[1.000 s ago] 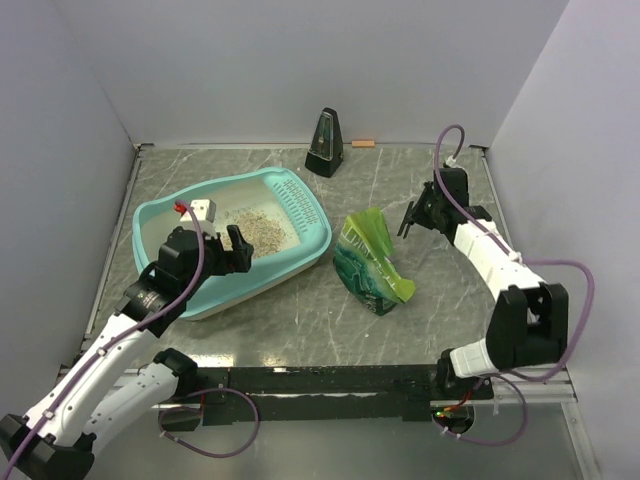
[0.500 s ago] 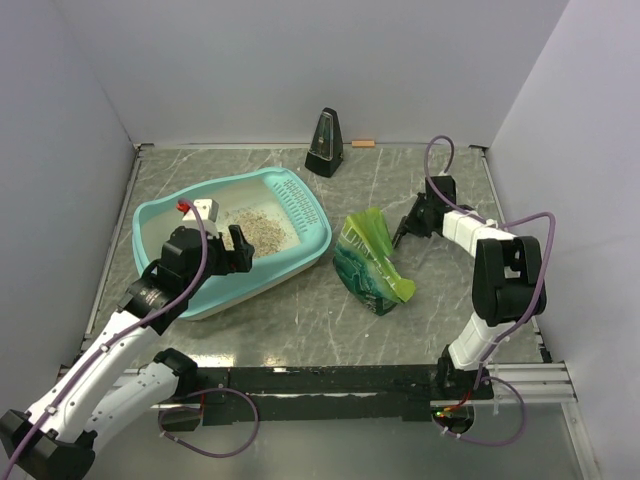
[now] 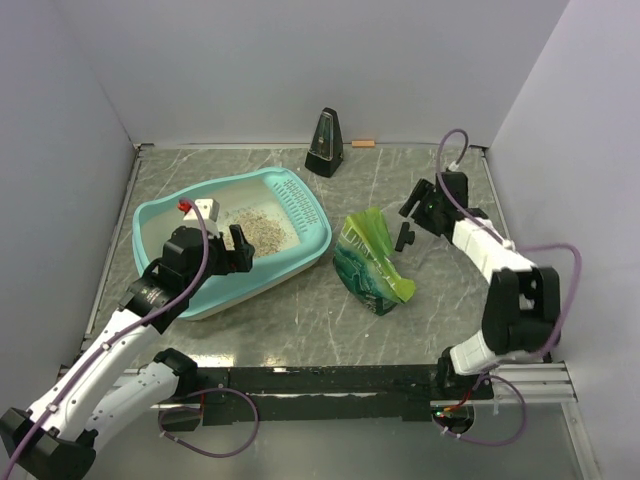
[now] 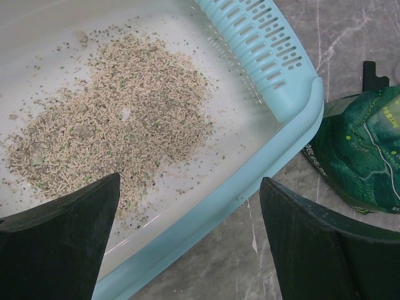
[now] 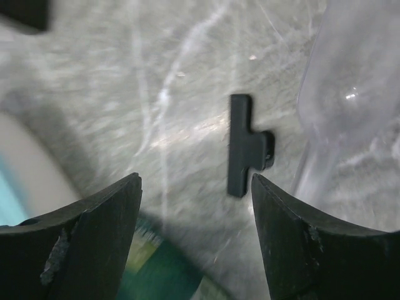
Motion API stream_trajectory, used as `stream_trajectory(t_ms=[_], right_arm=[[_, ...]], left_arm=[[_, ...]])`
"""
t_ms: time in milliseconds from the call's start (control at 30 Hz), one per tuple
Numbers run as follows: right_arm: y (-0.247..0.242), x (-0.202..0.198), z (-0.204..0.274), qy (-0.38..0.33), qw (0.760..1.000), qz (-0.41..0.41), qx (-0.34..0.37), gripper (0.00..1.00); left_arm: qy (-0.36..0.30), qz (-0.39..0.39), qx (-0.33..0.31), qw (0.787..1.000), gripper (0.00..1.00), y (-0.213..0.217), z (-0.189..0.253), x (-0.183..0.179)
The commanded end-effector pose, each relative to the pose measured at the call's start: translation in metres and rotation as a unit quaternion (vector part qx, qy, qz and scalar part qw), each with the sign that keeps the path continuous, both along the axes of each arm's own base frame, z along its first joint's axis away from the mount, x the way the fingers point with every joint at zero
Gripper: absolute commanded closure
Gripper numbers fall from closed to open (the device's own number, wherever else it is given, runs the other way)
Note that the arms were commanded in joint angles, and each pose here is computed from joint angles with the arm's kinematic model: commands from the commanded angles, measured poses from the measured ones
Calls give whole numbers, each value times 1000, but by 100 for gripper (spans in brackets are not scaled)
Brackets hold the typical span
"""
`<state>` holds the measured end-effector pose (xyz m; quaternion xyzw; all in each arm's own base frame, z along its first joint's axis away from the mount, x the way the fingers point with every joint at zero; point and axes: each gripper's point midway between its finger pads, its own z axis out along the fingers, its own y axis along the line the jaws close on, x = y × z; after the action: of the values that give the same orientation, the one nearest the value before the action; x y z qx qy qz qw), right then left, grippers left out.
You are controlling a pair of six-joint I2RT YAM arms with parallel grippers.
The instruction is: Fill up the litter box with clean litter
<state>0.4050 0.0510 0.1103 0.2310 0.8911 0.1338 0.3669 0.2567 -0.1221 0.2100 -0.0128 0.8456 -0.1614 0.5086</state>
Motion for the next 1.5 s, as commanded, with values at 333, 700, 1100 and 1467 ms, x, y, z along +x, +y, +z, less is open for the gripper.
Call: stream_trajectory(t_ms=[333,700,1100,1467], right_arm=[[62,-61,131,-154,964,194,100,16],[100,-59,89,-176,917,298,199,11],[109,-74,89,-247,867,348,258,14],[119,-88,92,-246,836,378,312,61]], left_arm=[[-18,-25,-17,999,3,-7,16,-2],[-16,-59,-25,998,3,-18,17,-6],[-15,-69,-27,997,3,-21,16,-7],[-11,-70,-26,997,3,-22,14,-7]])
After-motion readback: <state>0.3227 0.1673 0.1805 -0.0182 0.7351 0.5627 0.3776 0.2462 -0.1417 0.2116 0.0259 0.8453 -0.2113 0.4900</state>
